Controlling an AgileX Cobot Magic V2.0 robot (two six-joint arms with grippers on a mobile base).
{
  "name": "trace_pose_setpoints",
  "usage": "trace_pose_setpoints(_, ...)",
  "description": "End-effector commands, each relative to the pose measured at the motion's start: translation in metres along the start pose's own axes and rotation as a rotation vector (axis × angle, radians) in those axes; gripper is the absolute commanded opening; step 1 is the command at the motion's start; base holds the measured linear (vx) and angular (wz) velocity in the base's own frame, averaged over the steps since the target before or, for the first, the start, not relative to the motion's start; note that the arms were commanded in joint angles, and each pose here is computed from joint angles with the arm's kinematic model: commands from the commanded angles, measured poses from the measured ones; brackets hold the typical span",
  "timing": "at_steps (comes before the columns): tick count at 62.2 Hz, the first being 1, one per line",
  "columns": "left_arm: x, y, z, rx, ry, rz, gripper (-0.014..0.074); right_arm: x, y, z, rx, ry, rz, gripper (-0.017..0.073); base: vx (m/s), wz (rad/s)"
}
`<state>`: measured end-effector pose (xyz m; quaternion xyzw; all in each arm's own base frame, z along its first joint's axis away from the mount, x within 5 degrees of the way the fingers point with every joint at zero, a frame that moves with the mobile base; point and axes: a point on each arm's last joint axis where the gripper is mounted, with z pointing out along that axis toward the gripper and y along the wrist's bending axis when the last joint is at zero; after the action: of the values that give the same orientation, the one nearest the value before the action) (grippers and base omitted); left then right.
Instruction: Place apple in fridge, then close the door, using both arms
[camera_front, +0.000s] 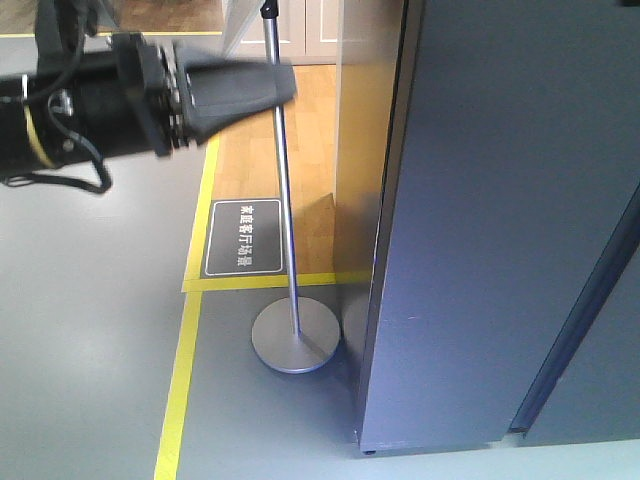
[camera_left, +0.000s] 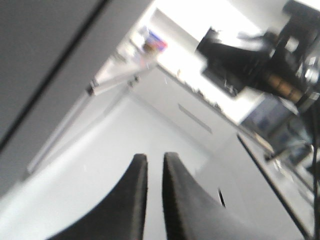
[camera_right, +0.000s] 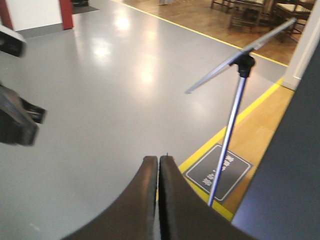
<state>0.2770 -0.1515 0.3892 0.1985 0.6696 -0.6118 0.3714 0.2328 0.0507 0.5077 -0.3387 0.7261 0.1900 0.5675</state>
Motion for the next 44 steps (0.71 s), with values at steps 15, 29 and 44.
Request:
trace_pose_setpoints(15,0.015,-0.071,-0.023,0.129,0.198,0.187,-0.0008,0.030,0.063,-0.049,0.046,-0.071,-0.005,-0.0006,0.00,0.00)
trace_pose_setpoints(29,0.068,-0.088,-0.057,-0.040,0.193,0.239,-0.0008,0.113,0.118,-0.074,0.107,-0.054,0.026,-0.0006,0.00,0.00)
trace_pose_setpoints(44,0.168,-0.039,-0.101,-0.413,0.061,0.098,-0.0008,0.194,0.156,-0.080,0.140,-0.046,0.056,-0.0006,0.00,0.00)
